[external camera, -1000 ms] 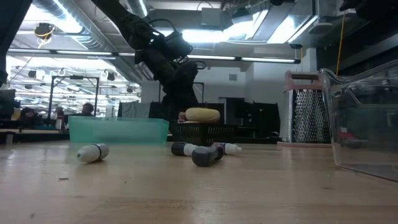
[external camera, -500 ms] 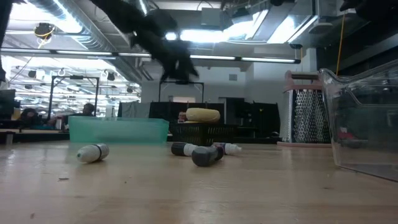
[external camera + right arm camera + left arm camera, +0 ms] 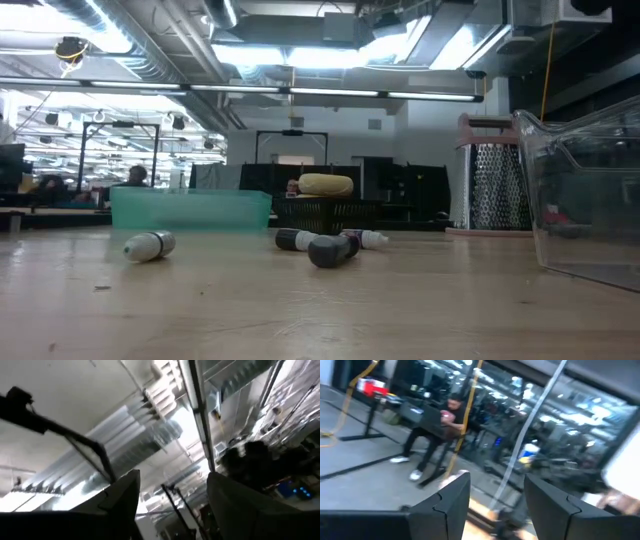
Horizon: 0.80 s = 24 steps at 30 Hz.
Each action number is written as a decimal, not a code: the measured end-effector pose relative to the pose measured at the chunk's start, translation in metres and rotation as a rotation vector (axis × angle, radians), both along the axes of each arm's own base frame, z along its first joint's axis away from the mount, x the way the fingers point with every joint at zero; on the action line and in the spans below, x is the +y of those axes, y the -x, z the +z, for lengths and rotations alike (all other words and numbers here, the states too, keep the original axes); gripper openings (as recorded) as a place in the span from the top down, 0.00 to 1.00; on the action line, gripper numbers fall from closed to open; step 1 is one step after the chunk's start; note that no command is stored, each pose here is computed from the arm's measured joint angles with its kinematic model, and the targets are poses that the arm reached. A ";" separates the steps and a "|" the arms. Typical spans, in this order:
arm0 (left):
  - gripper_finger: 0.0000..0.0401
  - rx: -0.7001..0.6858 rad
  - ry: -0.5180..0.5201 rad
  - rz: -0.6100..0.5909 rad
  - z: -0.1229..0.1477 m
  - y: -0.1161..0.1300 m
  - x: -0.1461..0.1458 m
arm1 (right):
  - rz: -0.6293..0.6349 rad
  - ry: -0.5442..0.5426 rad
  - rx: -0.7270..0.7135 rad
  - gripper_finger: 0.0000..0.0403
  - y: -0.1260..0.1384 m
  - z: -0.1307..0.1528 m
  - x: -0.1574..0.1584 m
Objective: Pick & Place Food Item
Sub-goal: Put the violet food coloring bottle into the transparent bin
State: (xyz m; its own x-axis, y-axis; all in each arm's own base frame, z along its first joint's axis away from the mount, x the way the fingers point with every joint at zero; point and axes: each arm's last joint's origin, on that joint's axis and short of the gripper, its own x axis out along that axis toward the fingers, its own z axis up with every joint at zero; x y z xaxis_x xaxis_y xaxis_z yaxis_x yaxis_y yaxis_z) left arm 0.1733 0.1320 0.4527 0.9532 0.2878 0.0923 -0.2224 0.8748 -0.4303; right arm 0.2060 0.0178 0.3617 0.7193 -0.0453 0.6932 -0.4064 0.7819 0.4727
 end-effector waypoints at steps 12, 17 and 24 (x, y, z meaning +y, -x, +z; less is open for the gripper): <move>0.60 0.102 0.053 0.024 0.002 0.029 -0.094 | -0.085 -0.050 0.360 0.43 -0.062 0.018 0.001; 0.65 0.158 0.027 -0.023 -0.004 0.012 -0.113 | -0.095 -0.055 0.405 0.43 -0.095 0.015 0.002; 0.69 0.262 0.027 -0.101 -0.018 -0.011 -0.136 | -0.018 -0.015 0.558 0.43 -0.130 0.000 -0.004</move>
State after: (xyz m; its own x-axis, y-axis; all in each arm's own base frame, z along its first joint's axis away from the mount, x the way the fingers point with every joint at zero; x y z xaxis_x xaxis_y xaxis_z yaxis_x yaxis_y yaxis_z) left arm 0.1842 -0.0037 0.4352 0.9677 0.1887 -0.1670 -0.2409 0.8873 -0.3932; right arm 0.3363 0.0133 0.3618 0.9761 -0.0682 0.2066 -0.0777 0.7779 0.6236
